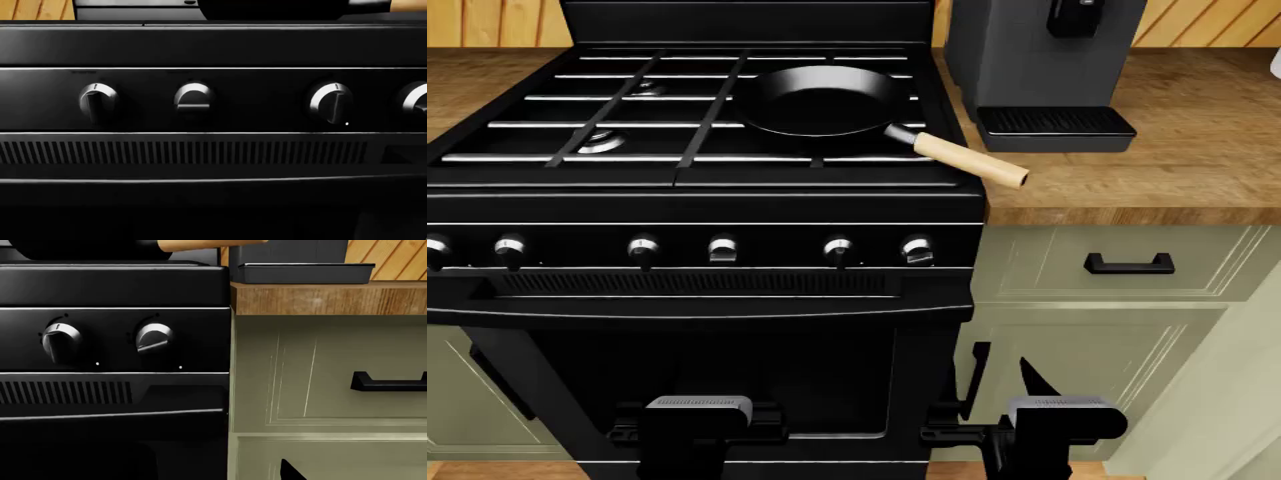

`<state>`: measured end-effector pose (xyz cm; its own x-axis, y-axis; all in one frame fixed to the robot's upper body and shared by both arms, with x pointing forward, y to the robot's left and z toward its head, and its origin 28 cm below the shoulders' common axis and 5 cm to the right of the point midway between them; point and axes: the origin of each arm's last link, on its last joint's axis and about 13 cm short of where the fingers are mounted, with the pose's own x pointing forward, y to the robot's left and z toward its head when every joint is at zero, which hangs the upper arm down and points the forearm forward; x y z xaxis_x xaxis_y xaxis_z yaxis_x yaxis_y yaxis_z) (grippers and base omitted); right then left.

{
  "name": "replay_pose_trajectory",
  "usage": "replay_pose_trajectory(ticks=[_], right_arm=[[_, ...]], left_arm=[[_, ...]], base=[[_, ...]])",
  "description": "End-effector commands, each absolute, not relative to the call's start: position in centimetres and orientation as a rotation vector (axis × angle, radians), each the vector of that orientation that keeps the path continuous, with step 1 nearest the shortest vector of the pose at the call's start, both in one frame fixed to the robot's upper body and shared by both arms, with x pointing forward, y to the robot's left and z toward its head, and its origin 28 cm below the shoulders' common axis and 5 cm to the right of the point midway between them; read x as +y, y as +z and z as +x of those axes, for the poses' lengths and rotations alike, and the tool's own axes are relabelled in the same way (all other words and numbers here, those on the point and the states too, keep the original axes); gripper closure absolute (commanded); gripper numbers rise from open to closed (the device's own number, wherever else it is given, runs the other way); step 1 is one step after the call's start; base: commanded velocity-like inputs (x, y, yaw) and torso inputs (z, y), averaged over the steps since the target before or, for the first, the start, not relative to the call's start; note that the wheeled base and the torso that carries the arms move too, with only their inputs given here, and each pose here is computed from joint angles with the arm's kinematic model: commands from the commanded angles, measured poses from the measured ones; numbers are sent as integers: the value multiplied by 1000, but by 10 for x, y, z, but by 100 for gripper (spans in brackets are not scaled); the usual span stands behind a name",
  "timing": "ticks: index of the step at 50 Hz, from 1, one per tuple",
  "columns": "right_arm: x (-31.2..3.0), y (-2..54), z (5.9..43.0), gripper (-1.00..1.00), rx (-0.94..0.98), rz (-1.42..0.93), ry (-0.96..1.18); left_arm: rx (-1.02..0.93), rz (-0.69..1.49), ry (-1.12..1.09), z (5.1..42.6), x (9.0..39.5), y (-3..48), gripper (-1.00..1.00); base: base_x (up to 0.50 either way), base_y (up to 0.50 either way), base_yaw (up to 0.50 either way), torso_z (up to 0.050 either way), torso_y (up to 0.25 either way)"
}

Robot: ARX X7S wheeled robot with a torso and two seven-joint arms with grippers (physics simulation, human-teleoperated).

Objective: Turn off the front right burner of the stove.

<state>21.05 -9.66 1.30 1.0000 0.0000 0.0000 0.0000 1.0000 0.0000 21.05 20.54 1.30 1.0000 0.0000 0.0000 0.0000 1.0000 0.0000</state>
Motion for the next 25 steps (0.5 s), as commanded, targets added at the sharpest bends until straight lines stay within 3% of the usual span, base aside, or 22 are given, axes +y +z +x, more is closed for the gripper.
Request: replay_pose_trajectory(ticks=[1,11,25], right_arm=[[-96,13,210,-100,0,2,-2],[-97,13,210,-100,-2,-5,-8],[-97,14,210,-100,-1,-10,-17]], left_arm=[[3,-2,-4,210,205,13,-100],[38,-39,-34,208,205,11,-100],[53,-49,-27,209,205,10,-100]], base=[[0,0,0,0,0],[0,0,0,0,0],[0,0,0,-48,0]])
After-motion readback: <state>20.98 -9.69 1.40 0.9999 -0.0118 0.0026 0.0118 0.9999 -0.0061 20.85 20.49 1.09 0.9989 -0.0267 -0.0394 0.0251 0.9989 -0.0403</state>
